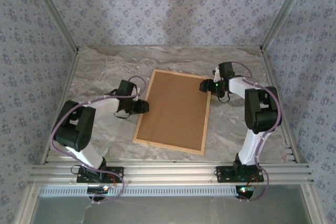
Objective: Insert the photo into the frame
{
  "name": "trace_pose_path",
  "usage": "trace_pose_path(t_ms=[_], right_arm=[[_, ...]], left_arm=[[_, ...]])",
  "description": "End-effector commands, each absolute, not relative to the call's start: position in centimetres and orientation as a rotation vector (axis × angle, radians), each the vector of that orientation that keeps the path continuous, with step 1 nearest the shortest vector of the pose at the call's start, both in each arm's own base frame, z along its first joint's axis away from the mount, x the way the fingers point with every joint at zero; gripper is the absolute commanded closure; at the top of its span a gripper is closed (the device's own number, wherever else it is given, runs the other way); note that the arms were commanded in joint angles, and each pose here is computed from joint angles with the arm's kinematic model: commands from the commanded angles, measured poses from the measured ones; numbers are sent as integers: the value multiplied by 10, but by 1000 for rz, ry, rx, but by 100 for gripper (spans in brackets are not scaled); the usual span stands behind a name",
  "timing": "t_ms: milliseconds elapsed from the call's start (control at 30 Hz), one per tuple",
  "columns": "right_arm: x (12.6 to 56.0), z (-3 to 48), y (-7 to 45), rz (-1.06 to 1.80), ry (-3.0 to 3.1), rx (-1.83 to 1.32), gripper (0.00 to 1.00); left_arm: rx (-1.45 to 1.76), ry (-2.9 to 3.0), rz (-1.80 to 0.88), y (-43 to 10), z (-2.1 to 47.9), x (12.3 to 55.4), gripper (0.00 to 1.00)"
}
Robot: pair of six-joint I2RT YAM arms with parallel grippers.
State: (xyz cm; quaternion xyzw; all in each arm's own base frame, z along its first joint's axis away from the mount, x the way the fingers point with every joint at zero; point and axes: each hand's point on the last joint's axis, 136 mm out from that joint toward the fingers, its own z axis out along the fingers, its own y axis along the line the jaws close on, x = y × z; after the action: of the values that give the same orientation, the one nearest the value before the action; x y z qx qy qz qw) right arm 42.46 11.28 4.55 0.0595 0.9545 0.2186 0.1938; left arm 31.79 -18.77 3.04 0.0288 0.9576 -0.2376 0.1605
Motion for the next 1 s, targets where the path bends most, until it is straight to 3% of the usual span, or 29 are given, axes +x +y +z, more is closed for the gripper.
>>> trace_pose_path(t_ms=[0,233,500,733,967], right_arm=[[422,52,122,615,2707,67,30],[413,57,112,548,2720,62,30],[409,66,102,500,2718,73,30],[394,55,86,372,2811,86,38],[410,45,76,281,2850,112,49]], left_arm=[[126,2662,-580,-185,45,339,47],[196,2671,-423,-182,39,373,46],[219,2710,-416,-186,25,381,59],[204,2716,-430,-184,19,376,72],[178,2719,-462,-187,14,375,75]])
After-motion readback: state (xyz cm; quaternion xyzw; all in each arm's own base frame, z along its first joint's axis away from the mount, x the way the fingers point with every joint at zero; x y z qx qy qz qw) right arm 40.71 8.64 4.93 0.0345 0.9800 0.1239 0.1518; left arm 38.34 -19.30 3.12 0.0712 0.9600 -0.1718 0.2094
